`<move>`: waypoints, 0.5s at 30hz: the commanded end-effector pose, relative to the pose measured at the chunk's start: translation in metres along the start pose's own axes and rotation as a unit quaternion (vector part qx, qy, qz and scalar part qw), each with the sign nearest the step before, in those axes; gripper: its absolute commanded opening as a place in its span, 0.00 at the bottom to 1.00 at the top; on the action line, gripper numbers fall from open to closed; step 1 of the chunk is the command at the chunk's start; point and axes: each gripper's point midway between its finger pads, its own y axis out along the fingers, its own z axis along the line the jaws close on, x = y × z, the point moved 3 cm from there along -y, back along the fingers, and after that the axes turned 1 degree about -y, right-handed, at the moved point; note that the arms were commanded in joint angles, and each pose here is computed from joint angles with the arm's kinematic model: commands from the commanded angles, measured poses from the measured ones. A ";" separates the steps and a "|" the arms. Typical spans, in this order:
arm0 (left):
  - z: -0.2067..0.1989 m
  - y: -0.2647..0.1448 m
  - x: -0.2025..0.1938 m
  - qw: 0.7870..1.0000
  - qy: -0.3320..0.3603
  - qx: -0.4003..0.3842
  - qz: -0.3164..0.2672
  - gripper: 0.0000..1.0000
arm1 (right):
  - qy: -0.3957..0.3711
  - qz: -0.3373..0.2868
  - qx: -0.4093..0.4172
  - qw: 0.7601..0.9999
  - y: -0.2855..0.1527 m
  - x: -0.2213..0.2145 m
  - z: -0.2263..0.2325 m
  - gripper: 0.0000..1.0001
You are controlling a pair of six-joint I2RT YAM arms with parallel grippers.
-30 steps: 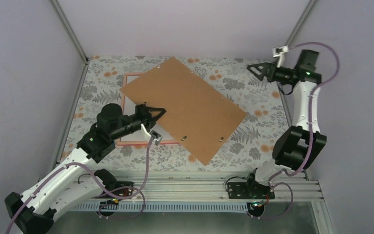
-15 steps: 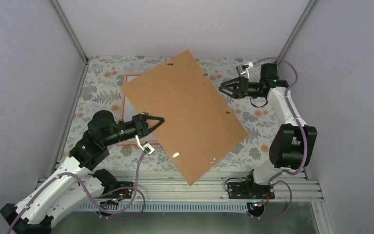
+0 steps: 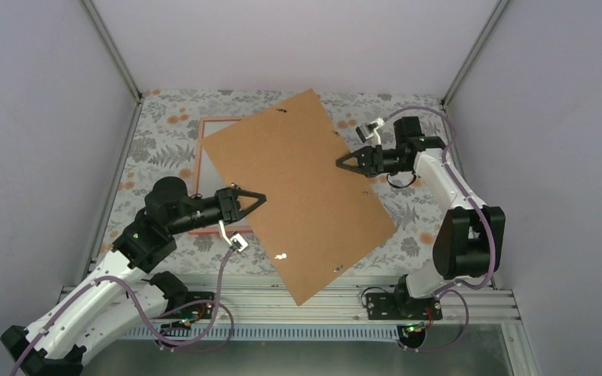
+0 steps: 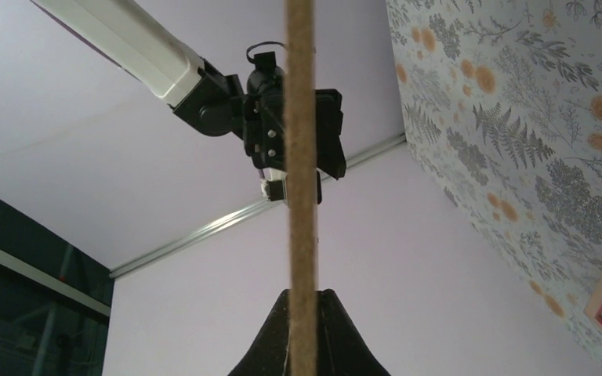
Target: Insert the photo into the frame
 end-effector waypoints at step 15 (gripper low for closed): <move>-0.026 0.001 -0.046 0.983 -0.065 -0.040 0.167 0.85 | -0.009 -0.086 -0.050 0.995 -0.037 0.048 0.023 0.04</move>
